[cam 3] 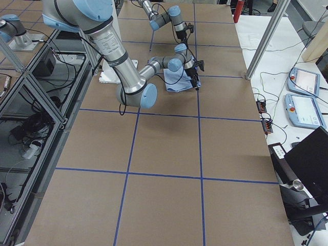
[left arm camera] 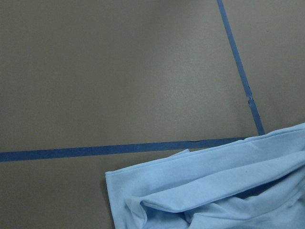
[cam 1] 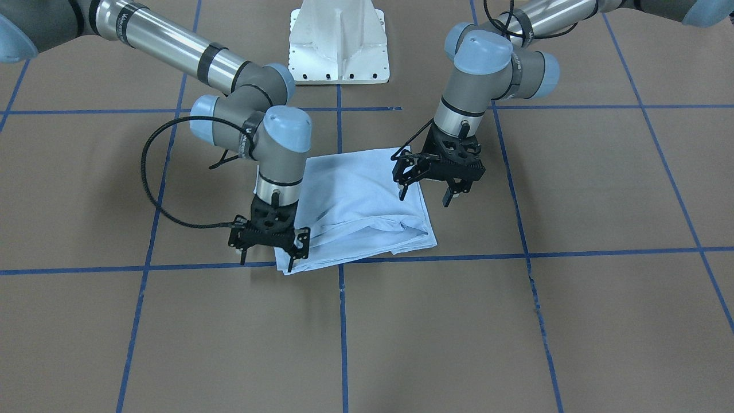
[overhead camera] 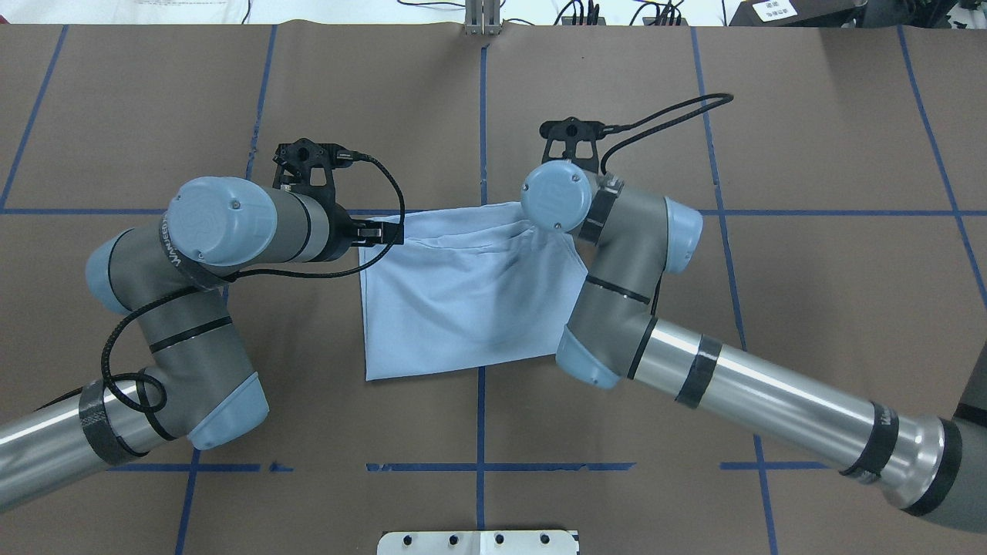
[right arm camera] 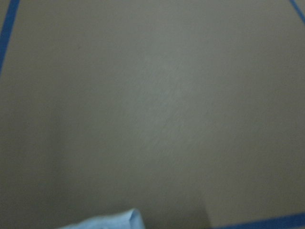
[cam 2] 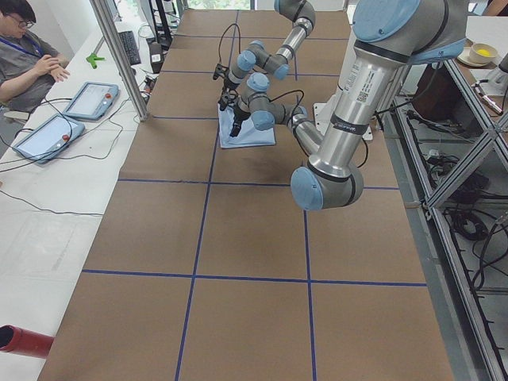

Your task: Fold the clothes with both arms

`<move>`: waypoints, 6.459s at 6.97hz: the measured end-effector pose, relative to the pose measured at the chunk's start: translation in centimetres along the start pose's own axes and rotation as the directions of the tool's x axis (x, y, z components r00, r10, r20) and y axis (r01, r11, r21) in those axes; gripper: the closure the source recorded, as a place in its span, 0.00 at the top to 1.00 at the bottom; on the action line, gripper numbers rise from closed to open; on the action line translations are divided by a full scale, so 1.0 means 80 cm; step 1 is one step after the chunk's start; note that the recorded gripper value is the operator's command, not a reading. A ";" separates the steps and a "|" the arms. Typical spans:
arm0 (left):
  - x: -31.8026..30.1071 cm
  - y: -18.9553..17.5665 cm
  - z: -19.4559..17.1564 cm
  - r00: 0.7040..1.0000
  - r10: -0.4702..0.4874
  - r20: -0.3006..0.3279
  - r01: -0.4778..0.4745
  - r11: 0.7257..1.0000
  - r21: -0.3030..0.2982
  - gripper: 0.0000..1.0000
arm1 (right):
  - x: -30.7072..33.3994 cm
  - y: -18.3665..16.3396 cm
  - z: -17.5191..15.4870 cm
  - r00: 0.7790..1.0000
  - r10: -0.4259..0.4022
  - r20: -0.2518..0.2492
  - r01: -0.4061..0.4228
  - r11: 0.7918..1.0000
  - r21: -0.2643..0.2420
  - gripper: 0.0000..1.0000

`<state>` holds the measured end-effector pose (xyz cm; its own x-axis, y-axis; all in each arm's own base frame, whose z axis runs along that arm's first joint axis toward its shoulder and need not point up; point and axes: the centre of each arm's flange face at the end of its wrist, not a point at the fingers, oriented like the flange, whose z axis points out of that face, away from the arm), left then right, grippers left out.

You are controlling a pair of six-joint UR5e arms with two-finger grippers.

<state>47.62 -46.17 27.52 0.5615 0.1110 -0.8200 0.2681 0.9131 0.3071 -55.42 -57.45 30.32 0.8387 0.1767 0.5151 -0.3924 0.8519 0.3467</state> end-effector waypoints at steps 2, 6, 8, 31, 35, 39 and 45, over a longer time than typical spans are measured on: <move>-0.003 0.005 0.010 1.000 -0.001 0.015 0.001 1.000 -0.010 1.00 | 0.056 -0.111 0.003 0.998 0.051 0.035 -0.047 0.994 -0.098 1.00; 0.004 0.035 0.071 0.997 0.022 0.078 -0.017 0.997 -0.070 1.00 | 0.063 -0.146 -0.018 0.981 0.075 0.177 -0.049 0.988 -0.146 1.00; 0.009 0.035 0.089 0.995 0.028 0.096 -0.020 0.997 -0.074 1.00 | 0.064 -0.146 -0.017 0.981 0.075 0.180 -0.049 0.988 -0.146 1.00; -0.086 -0.146 0.056 0.998 0.060 0.036 -0.060 0.998 0.015 1.00 | -0.058 0.051 -0.066 0.960 0.234 0.154 -0.222 0.971 -0.088 0.00; -0.085 -0.145 0.057 0.998 0.059 0.035 -0.059 0.998 0.014 1.00 | -0.018 0.002 -0.042 0.962 0.250 0.112 -0.246 0.968 -0.053 0.99; -0.076 -0.145 0.056 0.999 0.023 0.028 -0.024 1.000 0.015 1.00 | 0.016 -0.068 -0.045 0.977 0.158 0.142 -0.146 0.985 -0.089 1.00; -0.171 -0.165 -0.119 0.957 0.284 0.062 -0.282 0.959 -0.038 1.00 | 0.389 -0.270 -0.043 0.926 -0.113 0.359 0.224 0.932 -0.286 1.00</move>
<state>28.95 -55.95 30.05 0.6623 0.3411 -0.6672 0.0689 0.8589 0.5075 -19.53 -68.67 36.13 0.6856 -0.1093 0.7198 -0.0694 0.9744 0.2140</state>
